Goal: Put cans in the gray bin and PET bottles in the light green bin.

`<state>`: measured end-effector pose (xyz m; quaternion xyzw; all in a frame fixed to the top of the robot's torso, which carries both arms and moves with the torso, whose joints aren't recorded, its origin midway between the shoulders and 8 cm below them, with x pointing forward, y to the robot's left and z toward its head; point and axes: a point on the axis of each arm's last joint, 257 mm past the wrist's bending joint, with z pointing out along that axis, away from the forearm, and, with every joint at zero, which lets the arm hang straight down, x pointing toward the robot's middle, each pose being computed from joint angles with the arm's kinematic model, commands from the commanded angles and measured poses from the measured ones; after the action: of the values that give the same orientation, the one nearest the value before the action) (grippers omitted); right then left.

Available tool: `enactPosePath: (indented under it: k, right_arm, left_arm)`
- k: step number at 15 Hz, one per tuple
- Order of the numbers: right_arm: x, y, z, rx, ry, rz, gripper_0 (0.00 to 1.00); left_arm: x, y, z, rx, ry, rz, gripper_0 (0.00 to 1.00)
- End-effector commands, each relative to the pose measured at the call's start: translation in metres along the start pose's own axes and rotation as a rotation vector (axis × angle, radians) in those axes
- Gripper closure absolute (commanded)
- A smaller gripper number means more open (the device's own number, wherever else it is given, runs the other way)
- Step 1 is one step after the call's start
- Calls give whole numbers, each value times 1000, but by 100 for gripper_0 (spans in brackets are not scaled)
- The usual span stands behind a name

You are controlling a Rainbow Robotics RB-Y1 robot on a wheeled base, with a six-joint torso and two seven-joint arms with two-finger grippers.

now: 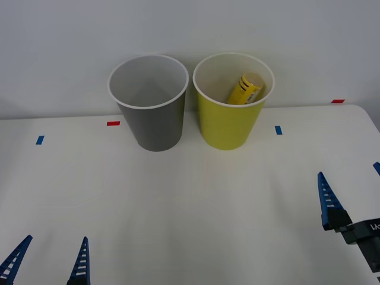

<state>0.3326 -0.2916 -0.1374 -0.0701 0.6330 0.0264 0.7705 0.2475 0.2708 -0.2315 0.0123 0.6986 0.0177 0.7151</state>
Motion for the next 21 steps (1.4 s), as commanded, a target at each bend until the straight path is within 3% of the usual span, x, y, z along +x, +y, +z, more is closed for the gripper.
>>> enactPosePath:
  k: [1, 8, 21]
  right_arm:
    - [11, -7, -31, 31, 41, 12, 0]
    - [32, -6, -71, 62, 130, 47, 0]
    - [31, -5, -72, 58, 128, 47, 0]
  left_arm:
    - [0, 0, 0, 0, 0, 0, 0]
    - [0, 0, 0, 0, 0, 0, 0]
    - [0, 0, 0, 0, 0, 0, 0]
